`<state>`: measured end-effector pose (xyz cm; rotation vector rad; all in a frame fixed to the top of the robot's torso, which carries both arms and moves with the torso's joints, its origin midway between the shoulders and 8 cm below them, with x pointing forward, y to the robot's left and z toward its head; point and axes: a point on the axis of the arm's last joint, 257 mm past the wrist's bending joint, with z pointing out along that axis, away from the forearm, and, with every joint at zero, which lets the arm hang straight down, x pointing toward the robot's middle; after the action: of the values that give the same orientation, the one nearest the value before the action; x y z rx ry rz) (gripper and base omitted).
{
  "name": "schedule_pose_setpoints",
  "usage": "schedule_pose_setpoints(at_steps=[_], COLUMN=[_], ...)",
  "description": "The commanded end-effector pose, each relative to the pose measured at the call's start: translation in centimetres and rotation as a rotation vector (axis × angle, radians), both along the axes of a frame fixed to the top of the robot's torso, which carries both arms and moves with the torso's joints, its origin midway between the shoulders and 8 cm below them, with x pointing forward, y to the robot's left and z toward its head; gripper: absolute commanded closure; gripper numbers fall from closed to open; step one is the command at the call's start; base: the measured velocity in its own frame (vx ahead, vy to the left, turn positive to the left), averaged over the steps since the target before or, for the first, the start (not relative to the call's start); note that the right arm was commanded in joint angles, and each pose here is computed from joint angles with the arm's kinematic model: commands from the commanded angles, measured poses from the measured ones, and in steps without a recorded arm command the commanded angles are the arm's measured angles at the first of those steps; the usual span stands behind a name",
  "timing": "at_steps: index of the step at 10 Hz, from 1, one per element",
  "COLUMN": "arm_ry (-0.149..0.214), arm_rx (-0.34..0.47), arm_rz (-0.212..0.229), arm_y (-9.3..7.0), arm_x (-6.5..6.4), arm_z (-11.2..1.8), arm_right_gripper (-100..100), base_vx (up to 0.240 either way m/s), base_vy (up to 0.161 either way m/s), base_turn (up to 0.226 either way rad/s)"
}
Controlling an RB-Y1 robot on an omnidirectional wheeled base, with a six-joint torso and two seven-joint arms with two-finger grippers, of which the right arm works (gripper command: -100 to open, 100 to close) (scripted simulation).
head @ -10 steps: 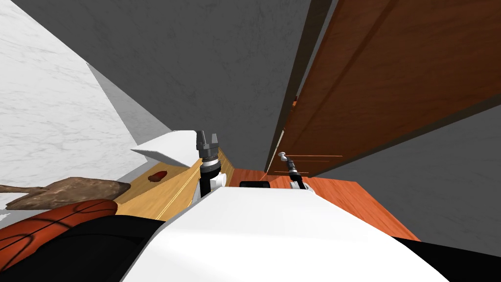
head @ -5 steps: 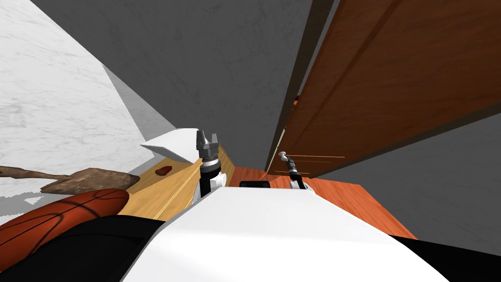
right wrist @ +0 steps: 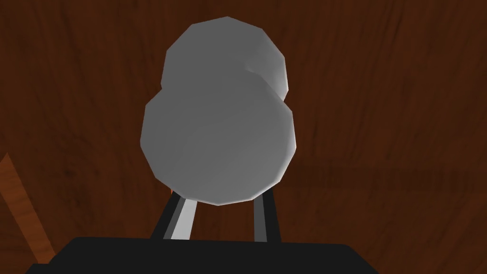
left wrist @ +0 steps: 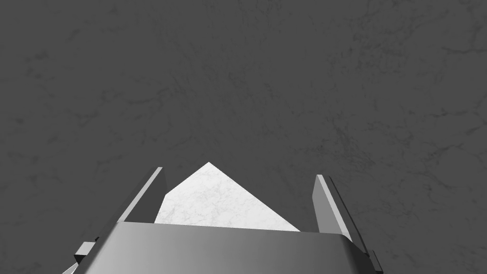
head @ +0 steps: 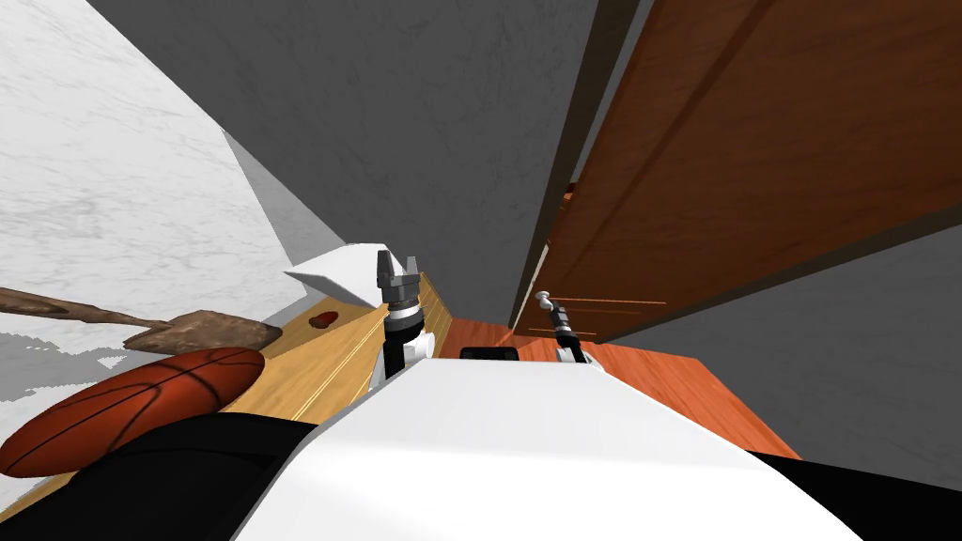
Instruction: Pull the door open
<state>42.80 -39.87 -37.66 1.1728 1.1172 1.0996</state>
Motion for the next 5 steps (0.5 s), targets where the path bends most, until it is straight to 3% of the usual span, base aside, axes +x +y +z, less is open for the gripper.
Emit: schedule_pose_setpoints(at_steps=[1,5], arm_ry=[-0.019,-0.021], arm_rx=[0.086,0.101], arm_rz=[0.027,0.028], arm_y=[2.29,2.29], arm_x=[0.85,0.85], arm_z=[0.18,0.18], arm_right_gripper=[100,100], base_vx=[-0.086,-0.02], base_vy=[-0.023,-0.012], base_turn=[0.168,0.013])
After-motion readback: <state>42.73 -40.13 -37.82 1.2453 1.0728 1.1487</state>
